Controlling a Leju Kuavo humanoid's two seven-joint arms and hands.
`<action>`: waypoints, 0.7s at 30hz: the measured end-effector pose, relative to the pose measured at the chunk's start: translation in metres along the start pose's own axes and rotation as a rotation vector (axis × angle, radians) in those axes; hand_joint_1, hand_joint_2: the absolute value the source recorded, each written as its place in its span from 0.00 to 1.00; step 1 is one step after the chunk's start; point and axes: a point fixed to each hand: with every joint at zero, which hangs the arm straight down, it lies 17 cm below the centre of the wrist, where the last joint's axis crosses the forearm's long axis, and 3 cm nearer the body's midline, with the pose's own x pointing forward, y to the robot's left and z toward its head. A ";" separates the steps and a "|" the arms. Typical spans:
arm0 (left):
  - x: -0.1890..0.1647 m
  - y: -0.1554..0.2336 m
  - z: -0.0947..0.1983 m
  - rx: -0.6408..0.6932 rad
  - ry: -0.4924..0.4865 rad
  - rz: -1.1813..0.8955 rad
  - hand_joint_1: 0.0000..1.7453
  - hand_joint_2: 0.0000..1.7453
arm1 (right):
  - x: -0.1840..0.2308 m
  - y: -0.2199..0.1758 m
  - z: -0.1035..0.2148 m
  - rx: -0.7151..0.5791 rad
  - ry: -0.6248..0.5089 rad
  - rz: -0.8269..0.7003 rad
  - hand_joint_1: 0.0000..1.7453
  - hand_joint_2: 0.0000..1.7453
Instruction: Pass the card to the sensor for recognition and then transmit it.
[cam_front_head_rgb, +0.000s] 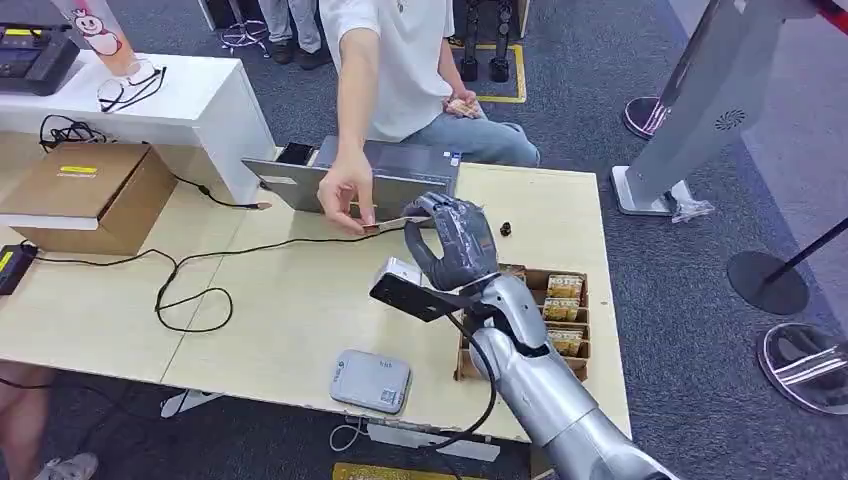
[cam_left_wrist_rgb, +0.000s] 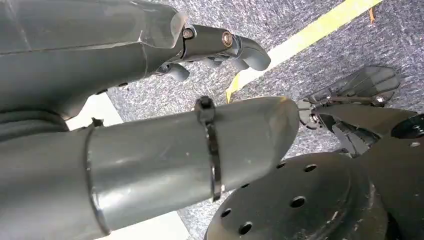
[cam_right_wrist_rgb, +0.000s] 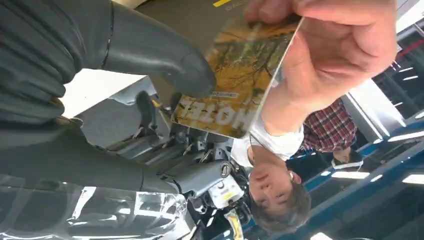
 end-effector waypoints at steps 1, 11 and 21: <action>0.000 0.000 0.000 0.000 -0.002 0.001 0.00 0.00 | 0.000 0.000 0.000 0.000 0.000 0.001 1.00 1.00; 0.005 0.001 -0.002 0.003 -0.003 -0.009 0.00 0.00 | -0.001 0.001 0.001 0.003 0.002 0.004 1.00 1.00; 0.008 0.003 -0.003 0.005 -0.001 -0.020 0.00 0.00 | -0.002 0.001 0.001 0.003 0.008 0.005 1.00 1.00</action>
